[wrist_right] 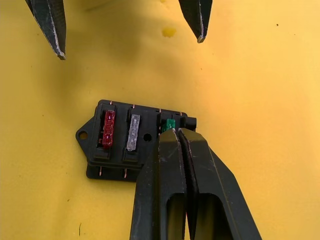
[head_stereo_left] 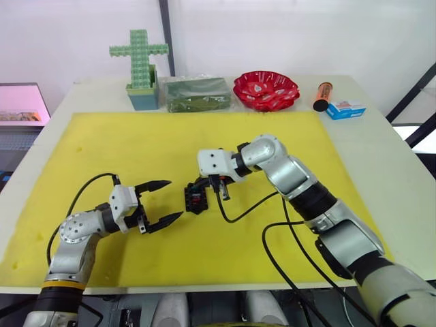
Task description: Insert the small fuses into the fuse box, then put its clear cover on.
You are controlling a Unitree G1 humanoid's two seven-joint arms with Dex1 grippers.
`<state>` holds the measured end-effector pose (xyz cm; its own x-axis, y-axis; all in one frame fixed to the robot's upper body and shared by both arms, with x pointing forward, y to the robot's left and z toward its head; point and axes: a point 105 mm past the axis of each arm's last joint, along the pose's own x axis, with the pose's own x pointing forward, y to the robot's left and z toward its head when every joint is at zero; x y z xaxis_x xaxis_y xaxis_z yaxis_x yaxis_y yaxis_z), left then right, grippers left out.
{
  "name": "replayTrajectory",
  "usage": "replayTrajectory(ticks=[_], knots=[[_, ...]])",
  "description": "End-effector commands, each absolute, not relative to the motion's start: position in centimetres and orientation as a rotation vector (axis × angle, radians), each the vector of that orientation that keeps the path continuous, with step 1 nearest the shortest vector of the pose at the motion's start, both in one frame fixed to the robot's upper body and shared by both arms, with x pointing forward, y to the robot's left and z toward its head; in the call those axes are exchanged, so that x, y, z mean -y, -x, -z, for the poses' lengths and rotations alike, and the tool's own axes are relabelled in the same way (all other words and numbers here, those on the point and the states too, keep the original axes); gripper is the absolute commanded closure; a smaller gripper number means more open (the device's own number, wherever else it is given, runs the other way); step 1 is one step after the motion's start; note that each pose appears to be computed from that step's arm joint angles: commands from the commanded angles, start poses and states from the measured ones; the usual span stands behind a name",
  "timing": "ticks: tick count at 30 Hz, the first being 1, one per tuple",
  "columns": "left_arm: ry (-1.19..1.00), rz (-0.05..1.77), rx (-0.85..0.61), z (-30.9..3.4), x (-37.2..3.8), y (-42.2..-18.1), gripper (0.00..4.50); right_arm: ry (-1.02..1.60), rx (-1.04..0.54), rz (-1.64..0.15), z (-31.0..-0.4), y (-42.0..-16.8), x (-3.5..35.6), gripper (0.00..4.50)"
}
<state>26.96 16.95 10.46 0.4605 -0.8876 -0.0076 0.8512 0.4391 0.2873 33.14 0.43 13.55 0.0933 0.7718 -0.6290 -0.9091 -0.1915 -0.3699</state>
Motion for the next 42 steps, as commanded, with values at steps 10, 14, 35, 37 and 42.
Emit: replayTrajectory(ticks=[10,14,35,37,42], knots=[[-0.290,1.089,0.193,-11.4,-16.9,-26.9,0.00,0.708,-0.199,-1.554,-14.6,-31.9,-0.4,4.44],[-0.292,1.091,0.193,-11.5,-16.9,-26.9,0.00,0.644,-0.104,-1.510,-18.2,-31.8,0.2,4.44],[-0.294,1.096,0.190,-12.1,-17.2,-27.2,0.00,0.546,-0.235,-1.063,-19.1,-29.7,16.4,1.51],[-0.294,1.096,0.190,-12.2,-17.2,-27.2,0.00,0.535,-0.270,-1.014,-18.4,-29.5,18.1,0.85],[-0.293,1.101,0.191,-12.2,-17.0,-27.3,0.00,0.431,-0.307,-0.977,-17.5,-29.4,18.7,0.07]])
